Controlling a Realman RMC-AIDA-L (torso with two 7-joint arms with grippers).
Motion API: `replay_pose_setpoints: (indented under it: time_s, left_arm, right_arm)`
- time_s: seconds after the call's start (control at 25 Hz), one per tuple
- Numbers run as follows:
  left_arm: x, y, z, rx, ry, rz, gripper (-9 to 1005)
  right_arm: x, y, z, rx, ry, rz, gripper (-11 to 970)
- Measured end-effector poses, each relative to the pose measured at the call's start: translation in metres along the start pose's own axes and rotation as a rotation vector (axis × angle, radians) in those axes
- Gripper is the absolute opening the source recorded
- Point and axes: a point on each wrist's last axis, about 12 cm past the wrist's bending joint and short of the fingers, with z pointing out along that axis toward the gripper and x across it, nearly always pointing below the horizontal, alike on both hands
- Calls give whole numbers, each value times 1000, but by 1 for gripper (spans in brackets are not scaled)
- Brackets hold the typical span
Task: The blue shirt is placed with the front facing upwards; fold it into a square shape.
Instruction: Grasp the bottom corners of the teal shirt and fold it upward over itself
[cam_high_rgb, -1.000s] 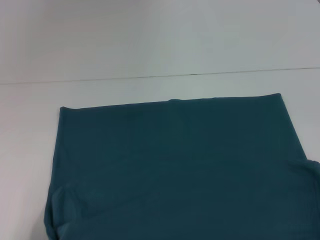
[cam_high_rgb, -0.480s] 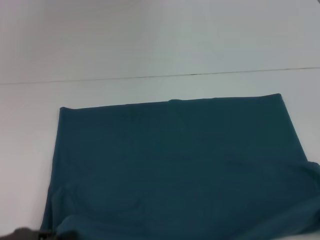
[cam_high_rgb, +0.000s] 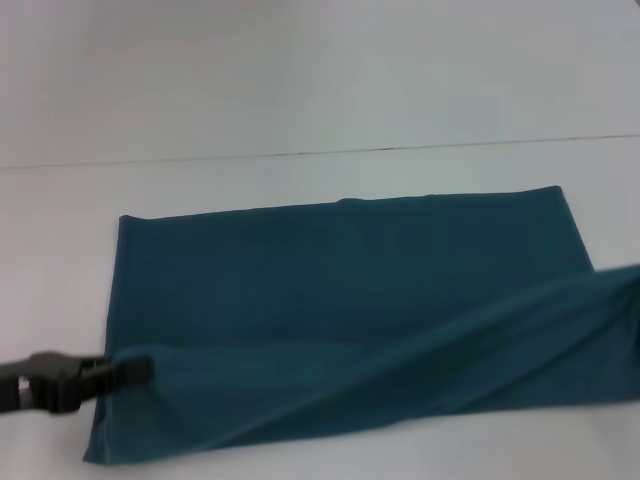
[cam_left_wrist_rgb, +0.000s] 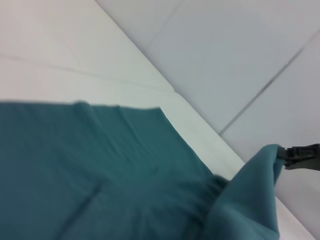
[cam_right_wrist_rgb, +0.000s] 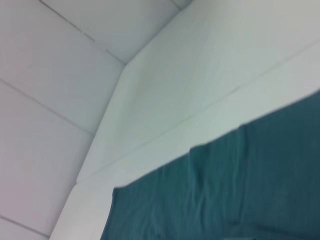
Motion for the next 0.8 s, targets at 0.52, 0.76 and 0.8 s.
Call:
replay_pose_setpoints:
  time_s: [0.52,0.76,0.8]
  left_arm:
    - [-66,22,32,-132,-66,20,27]
    - [-82,29,44,-201,-80,51,27]
    - [-84,31,45,-219,-79,56,27]
  right_arm:
    - [-47,9,32,42,-78,-44,43]
    - [-58,7,39,99,-91,-61,43]
    - [-59,6,40,105,-96,-61,43]
